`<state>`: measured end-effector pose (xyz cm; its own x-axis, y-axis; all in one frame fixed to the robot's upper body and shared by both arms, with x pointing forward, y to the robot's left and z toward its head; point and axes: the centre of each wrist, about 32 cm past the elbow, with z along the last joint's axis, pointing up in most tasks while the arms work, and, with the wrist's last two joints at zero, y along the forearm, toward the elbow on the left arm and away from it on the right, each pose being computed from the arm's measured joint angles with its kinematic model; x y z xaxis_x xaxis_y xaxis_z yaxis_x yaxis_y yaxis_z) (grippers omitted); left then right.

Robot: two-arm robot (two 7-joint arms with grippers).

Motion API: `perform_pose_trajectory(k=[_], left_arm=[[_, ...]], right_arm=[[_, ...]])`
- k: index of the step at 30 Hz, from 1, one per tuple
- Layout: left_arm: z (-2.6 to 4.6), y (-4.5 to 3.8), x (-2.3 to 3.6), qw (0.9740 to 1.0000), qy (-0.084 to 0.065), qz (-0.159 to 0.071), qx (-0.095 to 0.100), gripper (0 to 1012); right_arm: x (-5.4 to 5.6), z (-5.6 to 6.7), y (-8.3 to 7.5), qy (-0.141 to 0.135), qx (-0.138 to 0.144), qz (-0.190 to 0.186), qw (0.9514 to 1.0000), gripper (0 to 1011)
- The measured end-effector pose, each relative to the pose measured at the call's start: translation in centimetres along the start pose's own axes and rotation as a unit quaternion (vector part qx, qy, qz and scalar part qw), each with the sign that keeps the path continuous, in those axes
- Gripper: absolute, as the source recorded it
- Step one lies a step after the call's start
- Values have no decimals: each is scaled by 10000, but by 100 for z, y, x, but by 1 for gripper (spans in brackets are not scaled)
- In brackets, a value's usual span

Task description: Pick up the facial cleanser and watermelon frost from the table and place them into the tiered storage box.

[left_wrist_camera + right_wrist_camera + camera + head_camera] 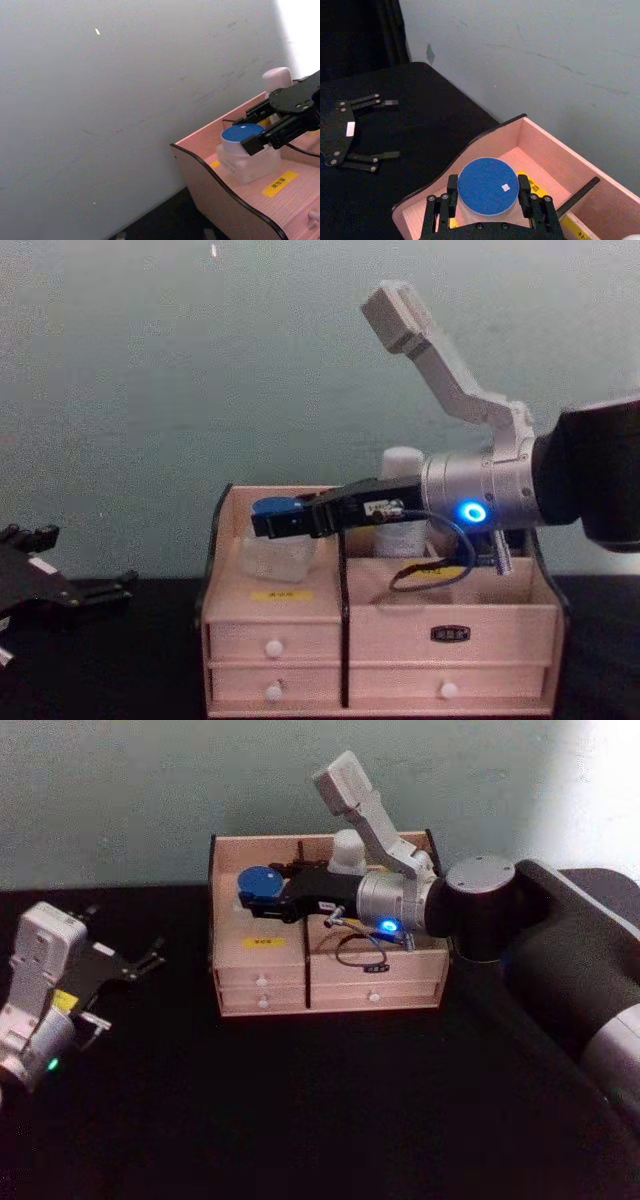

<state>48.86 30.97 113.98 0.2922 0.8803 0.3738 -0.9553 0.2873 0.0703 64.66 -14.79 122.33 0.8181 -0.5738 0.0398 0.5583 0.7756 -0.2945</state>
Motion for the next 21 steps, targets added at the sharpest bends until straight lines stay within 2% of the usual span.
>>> perform_pose_trajectory(k=[21], left_arm=[[0, 0, 0, 10000, 0, 0, 0, 1001]], right_arm=[[-1, -11, 23, -23, -34, 7, 10000, 715]])
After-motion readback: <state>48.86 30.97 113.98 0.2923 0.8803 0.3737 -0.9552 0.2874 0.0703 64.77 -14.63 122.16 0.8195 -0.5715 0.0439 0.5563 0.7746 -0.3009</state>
